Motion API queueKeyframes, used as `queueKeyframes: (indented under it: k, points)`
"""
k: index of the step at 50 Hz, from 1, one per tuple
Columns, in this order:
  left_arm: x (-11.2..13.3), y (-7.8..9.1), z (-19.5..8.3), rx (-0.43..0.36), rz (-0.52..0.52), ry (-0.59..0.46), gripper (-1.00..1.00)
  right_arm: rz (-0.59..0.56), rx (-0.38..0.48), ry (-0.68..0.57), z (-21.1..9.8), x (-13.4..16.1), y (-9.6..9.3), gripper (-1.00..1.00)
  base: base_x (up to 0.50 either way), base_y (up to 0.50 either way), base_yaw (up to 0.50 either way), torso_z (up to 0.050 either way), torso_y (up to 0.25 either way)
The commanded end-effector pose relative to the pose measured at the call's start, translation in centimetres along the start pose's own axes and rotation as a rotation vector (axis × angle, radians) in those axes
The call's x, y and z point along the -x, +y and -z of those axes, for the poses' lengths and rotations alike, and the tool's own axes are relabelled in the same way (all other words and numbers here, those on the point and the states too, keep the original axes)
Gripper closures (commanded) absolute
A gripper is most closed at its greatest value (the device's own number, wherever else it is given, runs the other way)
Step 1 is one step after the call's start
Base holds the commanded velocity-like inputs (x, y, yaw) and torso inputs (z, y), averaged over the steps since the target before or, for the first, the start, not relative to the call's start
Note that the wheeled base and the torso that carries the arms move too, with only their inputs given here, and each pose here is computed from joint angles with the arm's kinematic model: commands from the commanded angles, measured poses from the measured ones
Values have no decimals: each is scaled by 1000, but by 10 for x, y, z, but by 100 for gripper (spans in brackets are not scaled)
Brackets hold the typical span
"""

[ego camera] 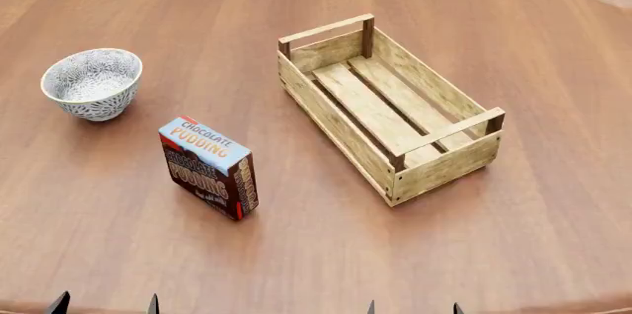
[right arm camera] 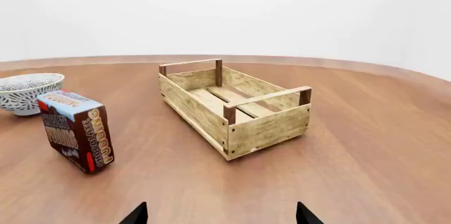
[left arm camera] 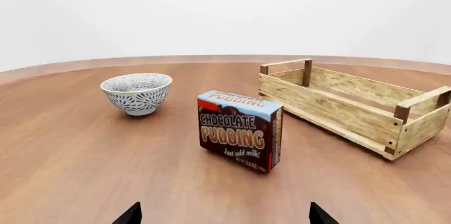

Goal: Pick up the chocolate pudding and put it in the tray.

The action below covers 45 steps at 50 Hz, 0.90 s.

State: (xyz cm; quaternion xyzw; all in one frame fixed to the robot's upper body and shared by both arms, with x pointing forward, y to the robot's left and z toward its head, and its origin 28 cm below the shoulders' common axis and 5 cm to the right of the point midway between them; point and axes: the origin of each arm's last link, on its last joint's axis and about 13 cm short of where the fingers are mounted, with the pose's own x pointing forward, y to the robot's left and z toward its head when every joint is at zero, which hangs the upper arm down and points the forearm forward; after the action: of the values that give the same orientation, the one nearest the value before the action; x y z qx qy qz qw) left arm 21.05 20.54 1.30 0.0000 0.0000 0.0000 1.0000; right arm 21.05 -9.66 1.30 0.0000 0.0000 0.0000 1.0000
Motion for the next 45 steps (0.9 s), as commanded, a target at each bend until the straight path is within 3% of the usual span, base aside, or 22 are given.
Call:
queueKeyframes:
  k: [1, 12, 45]
  points:
    - [0, 1, -1, 0, 0, 0, -100, 0, 0, 0, 0, 1, 0, -100, 0, 0, 0, 0, 0]
    - [-8, 2, -11, -18, -1, -32, -100, -7, 29, -37, -22, -7, -1, -100, 0, 0, 0, 0, 0]
    - [-9, 2, -15, -40, -11, -48, -100, -19, 77, -24, -18, -18, 3, -100, 103, 40, 0, 0, 0]
